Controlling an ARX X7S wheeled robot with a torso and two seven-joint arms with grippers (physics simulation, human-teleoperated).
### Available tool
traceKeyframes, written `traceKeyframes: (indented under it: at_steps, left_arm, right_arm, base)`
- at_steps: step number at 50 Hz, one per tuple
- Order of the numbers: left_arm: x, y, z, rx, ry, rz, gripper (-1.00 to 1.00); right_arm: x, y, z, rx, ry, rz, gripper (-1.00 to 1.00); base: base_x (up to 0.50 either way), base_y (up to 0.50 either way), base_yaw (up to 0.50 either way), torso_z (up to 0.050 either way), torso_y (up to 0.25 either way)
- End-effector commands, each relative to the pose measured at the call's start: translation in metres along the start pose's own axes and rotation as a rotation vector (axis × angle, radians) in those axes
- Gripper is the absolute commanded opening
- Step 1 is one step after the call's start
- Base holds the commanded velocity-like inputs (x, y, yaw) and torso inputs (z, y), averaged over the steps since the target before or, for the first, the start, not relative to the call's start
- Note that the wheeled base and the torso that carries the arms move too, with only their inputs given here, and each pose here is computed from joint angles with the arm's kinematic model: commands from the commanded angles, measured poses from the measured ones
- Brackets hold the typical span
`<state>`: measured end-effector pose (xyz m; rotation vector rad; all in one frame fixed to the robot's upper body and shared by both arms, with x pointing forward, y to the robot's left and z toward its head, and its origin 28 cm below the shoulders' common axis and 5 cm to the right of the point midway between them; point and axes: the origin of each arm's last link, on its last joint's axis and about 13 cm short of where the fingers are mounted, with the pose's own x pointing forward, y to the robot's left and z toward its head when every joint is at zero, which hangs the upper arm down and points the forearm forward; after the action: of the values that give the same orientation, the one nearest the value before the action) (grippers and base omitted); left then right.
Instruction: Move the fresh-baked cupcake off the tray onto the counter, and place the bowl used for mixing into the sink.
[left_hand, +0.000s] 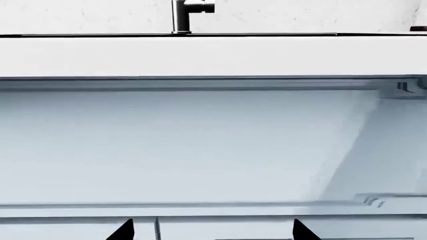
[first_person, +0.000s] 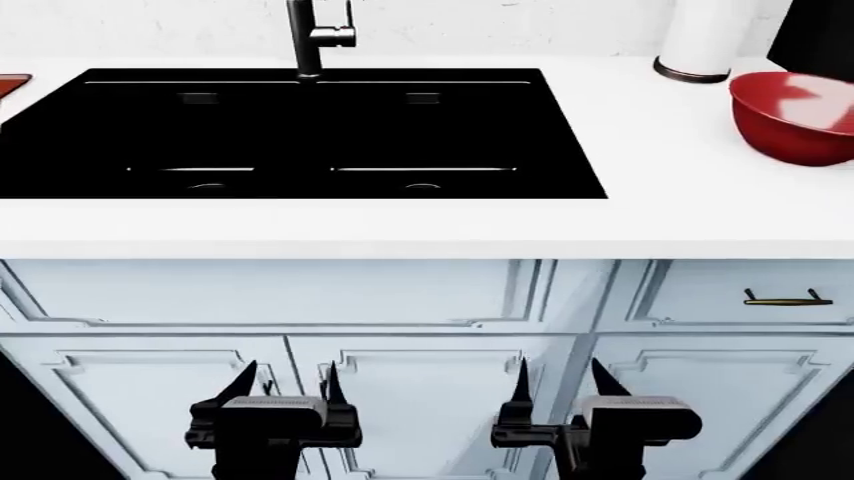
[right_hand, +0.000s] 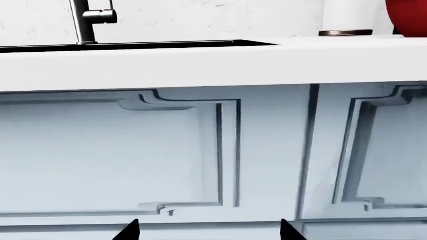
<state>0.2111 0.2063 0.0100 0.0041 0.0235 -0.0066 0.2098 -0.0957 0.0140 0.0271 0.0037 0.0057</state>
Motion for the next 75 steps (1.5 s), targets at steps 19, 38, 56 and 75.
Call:
traceKeyframes:
  at_steps: [19,38,56,75]
  left_arm:
    - [0.002,-0.001,-0.001,-0.003,0.005,-0.002,1.0]
    - [0.002,-0.001,0.0,-0.003,0.009,0.0,1.0]
    - [0.002,-0.001,-0.001,-0.002,0.013,0.0,1.0]
    - [-0.001,0.0,0.005,-0.011,0.028,-0.022,1.0]
  right_arm:
    - [0.0,0.0,-0.001,0.023,0.012,0.032,1.0]
    - [0.0,0.0,-0.001,0.024,0.019,0.04,1.0]
    - [0.0,0.001,-0.001,0.017,0.023,0.047,1.0]
    - [0.001,0.002,0.001,-0.042,0.044,0.046,1.0]
  base:
    - [0.0,-0.5,0.0,0.0,0.0]
    - [0.0,-0.5,0.0,0.0,0.0]
    - [0.0,-0.5,0.0,0.0,0.0]
    - [0.0,-0.12,0.0,0.0,0.0]
